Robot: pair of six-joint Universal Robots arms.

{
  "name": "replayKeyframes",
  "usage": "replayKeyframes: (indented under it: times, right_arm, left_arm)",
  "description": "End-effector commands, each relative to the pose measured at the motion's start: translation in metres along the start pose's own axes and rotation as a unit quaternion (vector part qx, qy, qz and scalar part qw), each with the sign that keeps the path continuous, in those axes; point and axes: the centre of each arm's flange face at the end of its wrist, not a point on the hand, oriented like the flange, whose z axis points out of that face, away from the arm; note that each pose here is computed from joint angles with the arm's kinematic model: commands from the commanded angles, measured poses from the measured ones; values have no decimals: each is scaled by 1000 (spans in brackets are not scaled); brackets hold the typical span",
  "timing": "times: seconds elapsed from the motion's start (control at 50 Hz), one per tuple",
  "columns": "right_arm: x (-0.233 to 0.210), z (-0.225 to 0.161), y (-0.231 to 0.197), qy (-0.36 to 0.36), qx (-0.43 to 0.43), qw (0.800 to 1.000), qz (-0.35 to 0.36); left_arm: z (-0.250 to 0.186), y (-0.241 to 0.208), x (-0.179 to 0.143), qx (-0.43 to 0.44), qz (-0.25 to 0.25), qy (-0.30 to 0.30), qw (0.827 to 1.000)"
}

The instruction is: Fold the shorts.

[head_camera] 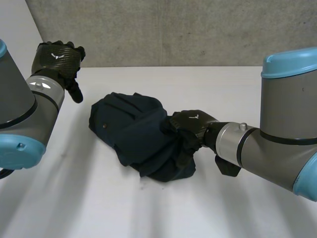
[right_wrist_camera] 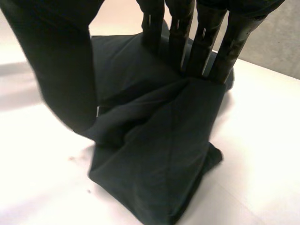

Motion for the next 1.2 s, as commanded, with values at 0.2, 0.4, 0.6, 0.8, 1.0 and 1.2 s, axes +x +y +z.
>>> replayKeyframes:
  times: [0.2,0.4,0.6,0.8,1.0,1.2]
  right_arm:
    - [22,-52,-57,37,120,988,87]
    - [49,-69,-49,86,121,983,109]
    - [71,-49,25,115,31,985,126]
    - [81,0,76,99,1,982,164]
    - [39,28,89,35,-19,984,172]
    - [20,53,91,57,11,986,155]
  left_arm:
    - [-56,-25,48,34,-43,92,994]
    - [-76,-18,88,26,-37,151,987]
    - [-79,23,129,-37,-4,189,981]
    - [-62,48,142,-73,16,157,985]
    - [-59,27,134,-48,7,142,989]
    - [-70,-21,104,8,-5,122,992]
